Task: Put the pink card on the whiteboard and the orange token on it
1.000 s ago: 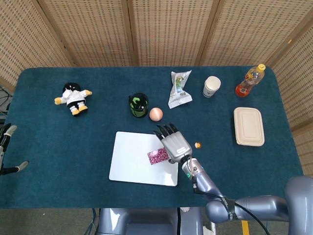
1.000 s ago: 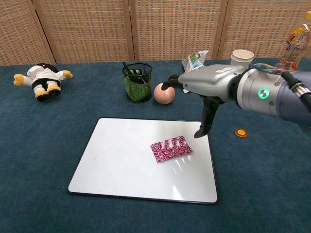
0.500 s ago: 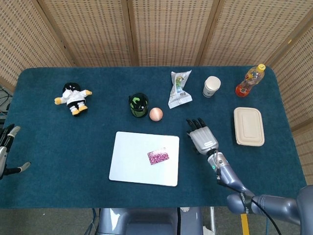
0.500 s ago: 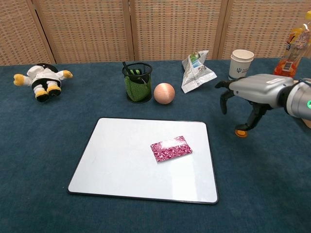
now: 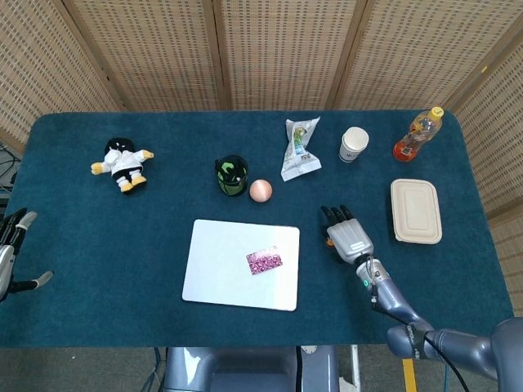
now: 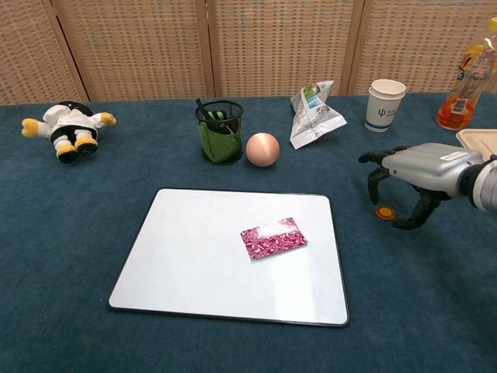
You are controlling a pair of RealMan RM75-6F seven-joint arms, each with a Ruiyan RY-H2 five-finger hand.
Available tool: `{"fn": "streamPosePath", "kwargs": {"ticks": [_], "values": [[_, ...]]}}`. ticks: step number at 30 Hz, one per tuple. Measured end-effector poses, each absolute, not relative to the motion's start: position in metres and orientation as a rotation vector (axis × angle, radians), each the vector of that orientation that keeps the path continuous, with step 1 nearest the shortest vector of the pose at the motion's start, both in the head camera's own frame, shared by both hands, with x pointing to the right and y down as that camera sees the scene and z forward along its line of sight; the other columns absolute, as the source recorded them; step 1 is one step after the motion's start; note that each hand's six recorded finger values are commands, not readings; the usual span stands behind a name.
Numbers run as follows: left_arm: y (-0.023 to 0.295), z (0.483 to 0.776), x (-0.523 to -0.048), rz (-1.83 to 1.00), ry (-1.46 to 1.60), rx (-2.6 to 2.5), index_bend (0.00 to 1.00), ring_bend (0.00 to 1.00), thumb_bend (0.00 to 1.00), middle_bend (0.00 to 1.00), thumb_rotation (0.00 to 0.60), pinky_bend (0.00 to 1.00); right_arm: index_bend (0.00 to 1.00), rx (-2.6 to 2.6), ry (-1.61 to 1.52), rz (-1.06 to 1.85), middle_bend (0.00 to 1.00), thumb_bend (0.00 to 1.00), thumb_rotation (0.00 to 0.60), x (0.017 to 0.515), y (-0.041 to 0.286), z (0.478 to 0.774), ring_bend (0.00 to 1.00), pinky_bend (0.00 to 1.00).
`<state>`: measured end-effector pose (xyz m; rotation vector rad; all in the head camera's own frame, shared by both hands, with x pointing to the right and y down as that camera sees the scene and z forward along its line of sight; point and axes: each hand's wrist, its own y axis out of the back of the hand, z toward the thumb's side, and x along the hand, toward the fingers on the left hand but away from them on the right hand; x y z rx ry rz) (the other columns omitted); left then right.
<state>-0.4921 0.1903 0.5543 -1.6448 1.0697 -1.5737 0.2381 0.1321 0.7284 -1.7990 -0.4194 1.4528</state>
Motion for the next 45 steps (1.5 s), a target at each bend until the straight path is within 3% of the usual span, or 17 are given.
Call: {"fn": "streamPosePath", "kwargs": {"ticks": [34, 45], "values": [[0.190, 0.557, -0.492, -1.586, 1.064, -1.646, 0.00, 0.00, 0.00, 0.00, 0.600, 0.00, 0.40, -1.785, -0.421, 1.526, 0.00, 0.34, 0.600, 0.249, 0.126, 0.745, 0.00, 0.00], [0.190, 0.558, -0.492, -1.589, 1.062, -1.645, 0.00, 0.00, 0.00, 0.00, 0.600, 0.00, 0.54, -1.780, -0.414, 1.535, 0.02, 0.39, 0.600, 0.249, 0.127, 0.749, 0.00, 0.00]]}}
